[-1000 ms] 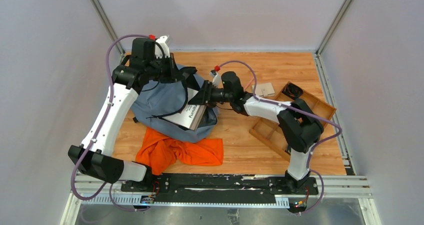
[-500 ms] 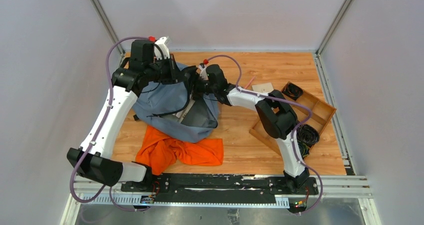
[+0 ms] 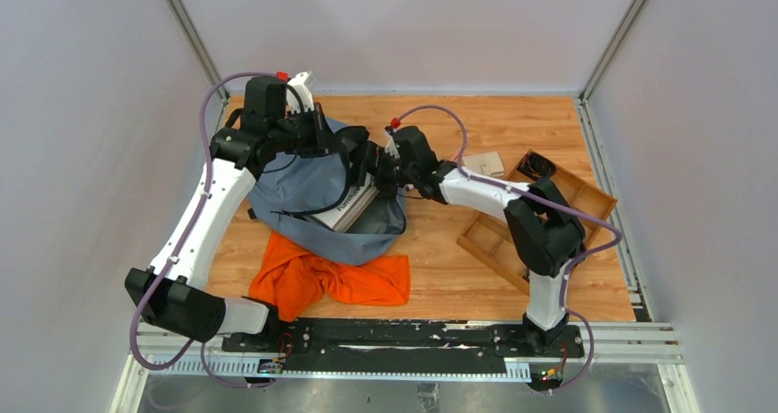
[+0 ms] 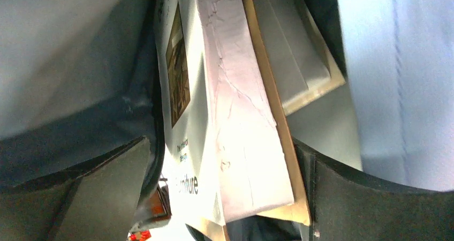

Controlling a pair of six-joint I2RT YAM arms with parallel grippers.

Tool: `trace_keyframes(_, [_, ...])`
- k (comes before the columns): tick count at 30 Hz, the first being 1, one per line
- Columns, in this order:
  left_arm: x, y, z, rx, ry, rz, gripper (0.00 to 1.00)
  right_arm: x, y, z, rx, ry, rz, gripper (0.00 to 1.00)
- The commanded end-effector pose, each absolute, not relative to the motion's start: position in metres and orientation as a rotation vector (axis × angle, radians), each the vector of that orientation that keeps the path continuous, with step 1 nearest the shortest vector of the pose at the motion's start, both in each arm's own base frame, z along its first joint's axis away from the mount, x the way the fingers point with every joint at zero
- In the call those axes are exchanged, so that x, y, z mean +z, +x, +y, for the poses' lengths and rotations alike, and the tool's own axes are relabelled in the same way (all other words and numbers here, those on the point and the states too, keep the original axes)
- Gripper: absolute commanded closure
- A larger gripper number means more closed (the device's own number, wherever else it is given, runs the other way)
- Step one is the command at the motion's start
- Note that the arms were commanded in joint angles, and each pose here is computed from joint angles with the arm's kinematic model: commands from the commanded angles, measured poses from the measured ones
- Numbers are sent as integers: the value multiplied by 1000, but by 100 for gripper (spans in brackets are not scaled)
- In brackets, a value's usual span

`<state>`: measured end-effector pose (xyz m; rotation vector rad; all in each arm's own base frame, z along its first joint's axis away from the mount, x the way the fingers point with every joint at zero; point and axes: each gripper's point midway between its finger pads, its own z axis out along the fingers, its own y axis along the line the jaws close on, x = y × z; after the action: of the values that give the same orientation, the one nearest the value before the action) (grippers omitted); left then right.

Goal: Pack the student bag
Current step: Place the book in the student bag.

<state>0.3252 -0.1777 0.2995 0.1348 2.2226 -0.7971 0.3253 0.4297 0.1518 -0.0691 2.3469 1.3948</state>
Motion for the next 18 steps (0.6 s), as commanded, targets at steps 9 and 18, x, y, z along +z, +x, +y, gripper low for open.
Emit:
trace_keyframes(9, [313,330,-189,-872,176,2151,100,163,288,397,1268,-279,2370,0])
trace_keyframes(18, [306,331,-193,-905,181,2164,100,166,302,336,798,-357,2365,0])
